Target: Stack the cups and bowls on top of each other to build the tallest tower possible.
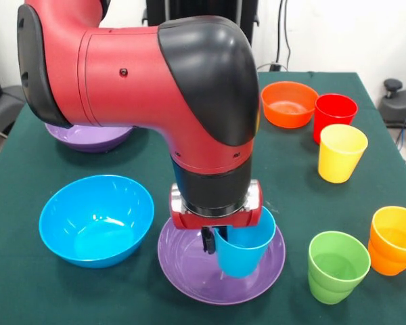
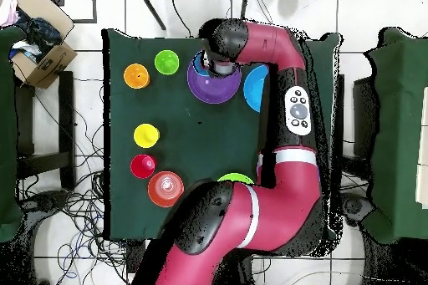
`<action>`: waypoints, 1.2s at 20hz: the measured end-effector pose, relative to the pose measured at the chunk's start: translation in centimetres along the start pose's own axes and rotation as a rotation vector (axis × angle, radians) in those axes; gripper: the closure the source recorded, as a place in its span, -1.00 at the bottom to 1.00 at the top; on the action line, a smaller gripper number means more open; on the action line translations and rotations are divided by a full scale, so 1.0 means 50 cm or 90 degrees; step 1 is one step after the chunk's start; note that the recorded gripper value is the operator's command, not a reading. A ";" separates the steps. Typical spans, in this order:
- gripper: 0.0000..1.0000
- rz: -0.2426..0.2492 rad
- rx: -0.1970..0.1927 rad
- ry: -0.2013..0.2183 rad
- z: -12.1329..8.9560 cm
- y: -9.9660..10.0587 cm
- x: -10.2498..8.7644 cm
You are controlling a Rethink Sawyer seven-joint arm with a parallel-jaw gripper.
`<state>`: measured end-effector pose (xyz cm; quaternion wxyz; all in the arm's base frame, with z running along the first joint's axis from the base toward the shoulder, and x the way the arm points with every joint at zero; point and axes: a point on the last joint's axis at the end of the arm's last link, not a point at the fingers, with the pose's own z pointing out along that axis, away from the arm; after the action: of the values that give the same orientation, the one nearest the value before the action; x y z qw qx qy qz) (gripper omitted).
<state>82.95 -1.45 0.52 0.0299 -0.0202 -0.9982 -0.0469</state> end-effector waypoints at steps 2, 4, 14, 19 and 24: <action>1.00 0.001 0.000 0.001 0.002 -0.002 0.001; 1.00 0.002 -0.001 0.002 0.004 -0.006 0.002; 1.00 0.009 -0.009 0.021 0.051 -0.016 0.019; 1.00 0.011 -0.013 0.033 0.080 -0.017 0.030; 1.00 0.013 -0.014 0.033 0.081 -0.020 0.030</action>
<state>81.18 -2.00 -3.51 0.0562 -0.0293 -0.9963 -0.0583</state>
